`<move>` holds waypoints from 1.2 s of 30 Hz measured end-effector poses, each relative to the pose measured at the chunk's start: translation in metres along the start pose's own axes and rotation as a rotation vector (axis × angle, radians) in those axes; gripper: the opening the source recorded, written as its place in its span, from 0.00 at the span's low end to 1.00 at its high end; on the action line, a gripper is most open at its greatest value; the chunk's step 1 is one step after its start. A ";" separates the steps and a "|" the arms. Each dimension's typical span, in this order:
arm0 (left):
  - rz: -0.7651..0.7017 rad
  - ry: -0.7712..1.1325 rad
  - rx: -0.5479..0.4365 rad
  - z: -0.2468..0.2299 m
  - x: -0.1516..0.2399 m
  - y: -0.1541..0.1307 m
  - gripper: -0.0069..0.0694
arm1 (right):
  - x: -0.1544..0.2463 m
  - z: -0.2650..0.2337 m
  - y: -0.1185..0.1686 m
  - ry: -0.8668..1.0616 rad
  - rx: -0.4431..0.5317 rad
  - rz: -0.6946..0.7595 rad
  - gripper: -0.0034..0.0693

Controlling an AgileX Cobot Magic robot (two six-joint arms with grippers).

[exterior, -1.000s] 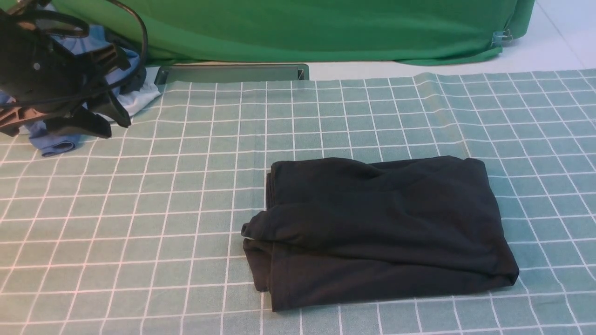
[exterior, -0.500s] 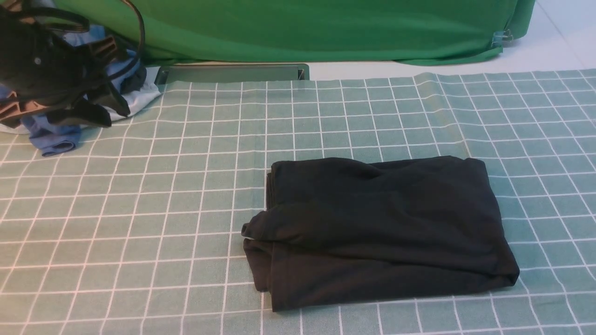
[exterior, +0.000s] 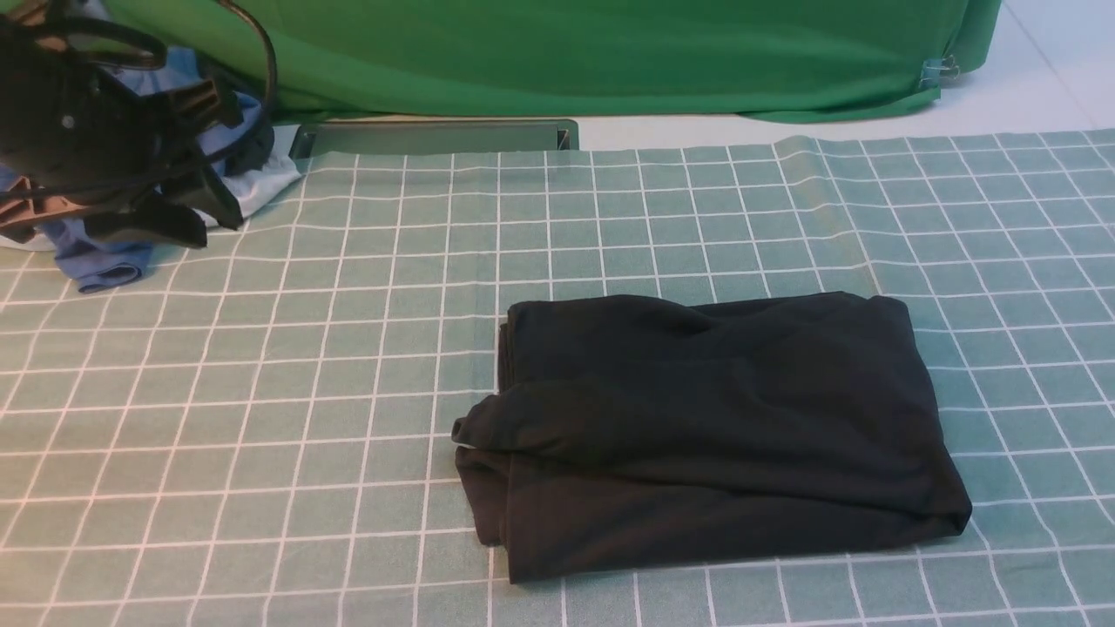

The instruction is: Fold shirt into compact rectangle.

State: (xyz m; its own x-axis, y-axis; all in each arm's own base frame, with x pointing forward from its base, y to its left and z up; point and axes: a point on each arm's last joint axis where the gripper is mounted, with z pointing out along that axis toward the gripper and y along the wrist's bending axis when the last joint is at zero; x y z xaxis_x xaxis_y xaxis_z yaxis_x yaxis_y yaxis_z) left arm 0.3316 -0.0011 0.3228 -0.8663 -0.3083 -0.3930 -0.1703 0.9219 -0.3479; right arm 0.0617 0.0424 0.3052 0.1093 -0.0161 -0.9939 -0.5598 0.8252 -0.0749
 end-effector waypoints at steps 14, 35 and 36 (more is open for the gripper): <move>0.094 -0.003 -0.052 0.000 0.000 0.005 0.11 | 0.006 -0.005 0.001 -0.011 0.000 0.006 0.21; 0.213 0.072 -0.044 0.000 0.006 0.005 0.11 | 0.120 -0.033 -0.020 0.384 0.460 -0.088 0.26; 0.214 0.072 -0.044 0.000 0.006 0.005 0.11 | 0.120 -0.034 -0.020 0.373 0.454 -0.100 0.26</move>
State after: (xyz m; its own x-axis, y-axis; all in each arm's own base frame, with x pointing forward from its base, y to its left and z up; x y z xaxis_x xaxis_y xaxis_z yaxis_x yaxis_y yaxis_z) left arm 0.3254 0.0015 0.3191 -0.9159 -0.0886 -0.3915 0.0019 0.9744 -0.2249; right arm 0.0584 0.0049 0.1847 -0.1989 -0.2356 -0.9513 -0.1454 0.9670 -0.2091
